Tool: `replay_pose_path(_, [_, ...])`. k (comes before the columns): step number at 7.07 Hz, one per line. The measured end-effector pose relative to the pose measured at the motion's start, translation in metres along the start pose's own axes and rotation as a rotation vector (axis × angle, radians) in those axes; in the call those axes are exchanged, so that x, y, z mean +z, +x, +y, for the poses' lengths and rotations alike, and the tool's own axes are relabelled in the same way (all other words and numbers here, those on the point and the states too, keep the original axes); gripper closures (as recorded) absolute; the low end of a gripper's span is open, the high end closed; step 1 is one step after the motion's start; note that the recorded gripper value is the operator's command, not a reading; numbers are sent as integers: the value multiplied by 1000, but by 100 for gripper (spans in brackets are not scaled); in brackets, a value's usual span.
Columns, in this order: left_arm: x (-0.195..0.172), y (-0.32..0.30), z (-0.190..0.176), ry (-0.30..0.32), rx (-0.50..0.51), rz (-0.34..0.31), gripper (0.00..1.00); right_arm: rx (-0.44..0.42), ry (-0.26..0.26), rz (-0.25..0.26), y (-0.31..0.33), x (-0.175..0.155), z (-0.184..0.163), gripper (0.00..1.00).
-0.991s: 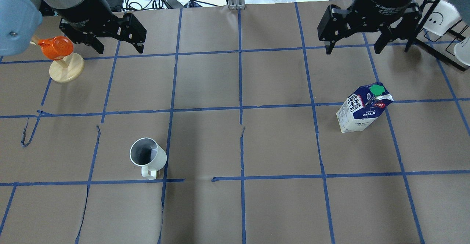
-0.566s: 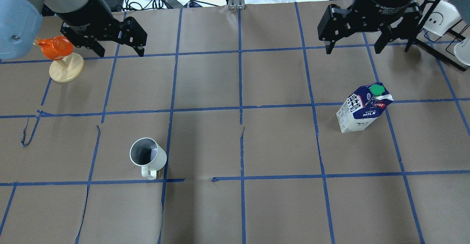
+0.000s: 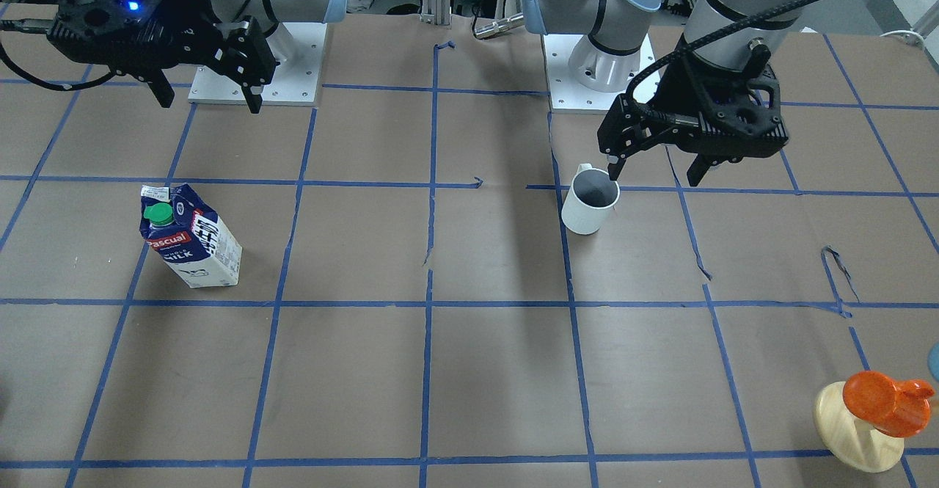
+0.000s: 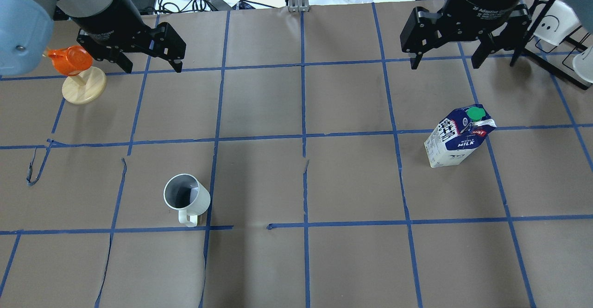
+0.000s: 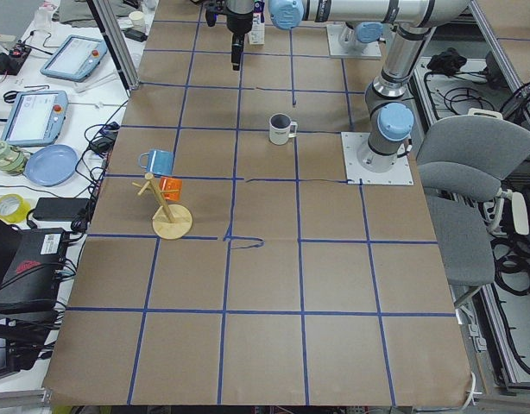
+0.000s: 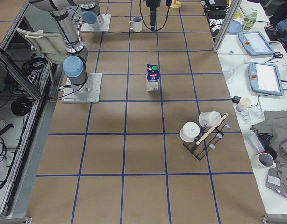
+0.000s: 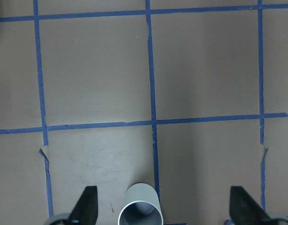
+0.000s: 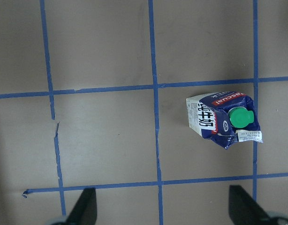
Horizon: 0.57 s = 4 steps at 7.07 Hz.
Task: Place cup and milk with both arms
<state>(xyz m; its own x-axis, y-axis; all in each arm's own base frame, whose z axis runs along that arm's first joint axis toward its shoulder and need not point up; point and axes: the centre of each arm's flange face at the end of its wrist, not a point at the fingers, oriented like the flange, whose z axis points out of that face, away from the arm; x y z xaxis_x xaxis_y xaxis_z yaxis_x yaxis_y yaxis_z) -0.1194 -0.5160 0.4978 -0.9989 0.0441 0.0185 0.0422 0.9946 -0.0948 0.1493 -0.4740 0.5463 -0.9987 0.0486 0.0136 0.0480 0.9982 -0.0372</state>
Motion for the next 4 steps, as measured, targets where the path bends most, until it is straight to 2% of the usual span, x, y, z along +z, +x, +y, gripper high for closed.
replay_pose_path(2, [18, -2, 18, -45, 5, -11, 0, -1, 0, -1, 0, 0, 0, 0])
replay_pose_path(4, [57, -23, 44, -108, 18, -47, 0, -1, -1, 0, 0, 0, 0, 0])
